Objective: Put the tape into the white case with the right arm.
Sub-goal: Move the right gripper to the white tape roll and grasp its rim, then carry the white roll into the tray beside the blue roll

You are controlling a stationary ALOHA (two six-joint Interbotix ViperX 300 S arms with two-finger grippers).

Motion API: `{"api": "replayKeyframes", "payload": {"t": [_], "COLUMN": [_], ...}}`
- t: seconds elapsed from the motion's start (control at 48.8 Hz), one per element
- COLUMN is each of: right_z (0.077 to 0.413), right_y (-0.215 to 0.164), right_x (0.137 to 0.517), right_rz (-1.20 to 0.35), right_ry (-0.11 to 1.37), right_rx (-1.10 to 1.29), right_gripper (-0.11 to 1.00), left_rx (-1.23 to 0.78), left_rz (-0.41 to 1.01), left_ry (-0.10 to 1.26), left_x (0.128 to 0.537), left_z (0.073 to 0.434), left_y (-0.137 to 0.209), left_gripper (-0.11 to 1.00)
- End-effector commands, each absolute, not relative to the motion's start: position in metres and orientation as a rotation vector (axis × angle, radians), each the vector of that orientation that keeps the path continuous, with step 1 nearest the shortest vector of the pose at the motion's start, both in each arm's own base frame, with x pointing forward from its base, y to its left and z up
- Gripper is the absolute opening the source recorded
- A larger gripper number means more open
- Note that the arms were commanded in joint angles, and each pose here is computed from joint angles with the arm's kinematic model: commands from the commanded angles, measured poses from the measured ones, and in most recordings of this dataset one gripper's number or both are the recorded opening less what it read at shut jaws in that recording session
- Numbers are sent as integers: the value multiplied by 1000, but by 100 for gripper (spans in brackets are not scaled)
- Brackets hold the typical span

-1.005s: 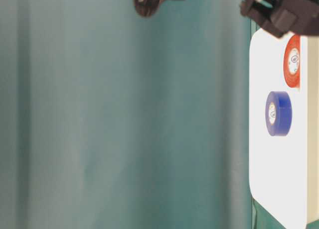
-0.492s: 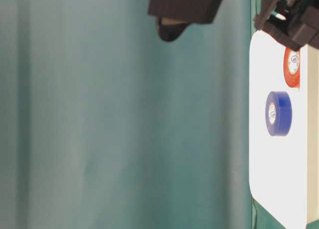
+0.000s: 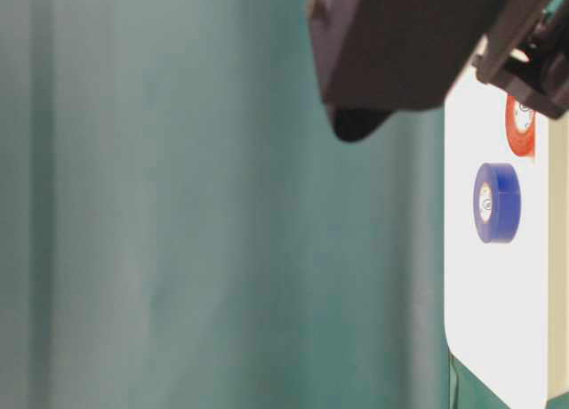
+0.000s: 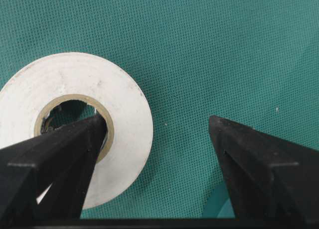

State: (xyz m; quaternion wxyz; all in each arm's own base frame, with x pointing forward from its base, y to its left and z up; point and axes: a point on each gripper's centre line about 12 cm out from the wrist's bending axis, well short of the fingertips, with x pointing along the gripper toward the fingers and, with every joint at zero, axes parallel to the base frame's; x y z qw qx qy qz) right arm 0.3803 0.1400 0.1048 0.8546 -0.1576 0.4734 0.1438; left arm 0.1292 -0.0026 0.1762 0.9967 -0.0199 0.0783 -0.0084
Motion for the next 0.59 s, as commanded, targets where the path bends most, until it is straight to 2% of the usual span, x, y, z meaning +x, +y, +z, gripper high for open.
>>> {"api": "replayKeyframes", "payload": {"t": [0.0,0.123,0.185,0.369,0.41,0.574], "right_z": [113,111,111,113,115,118], "right_y": [140,140,140,141,142,145], "right_x": [385,385,385,386,387,389], "right_rz": [299,300,300,296,297,303], "right_ry": [973,978,978,981,978,967], "right_rx": [-325,-327,-327,-330,-329,-329], "right_gripper": [50,47,41,9,4,2], "left_rx": [-41,-41,-41,-40,-41,-40], "left_rz": [-18,-18,-18,-18,-18,-18], "left_ry": [143,143,143,143,143,143], "left_x": [130,130,130,130,130,130], "left_z": [181,181,181,181,181,181], "left_y": [-3,-3,-3,-3,-3,-3], "left_gripper": [0,0,0,0,0,0]}}
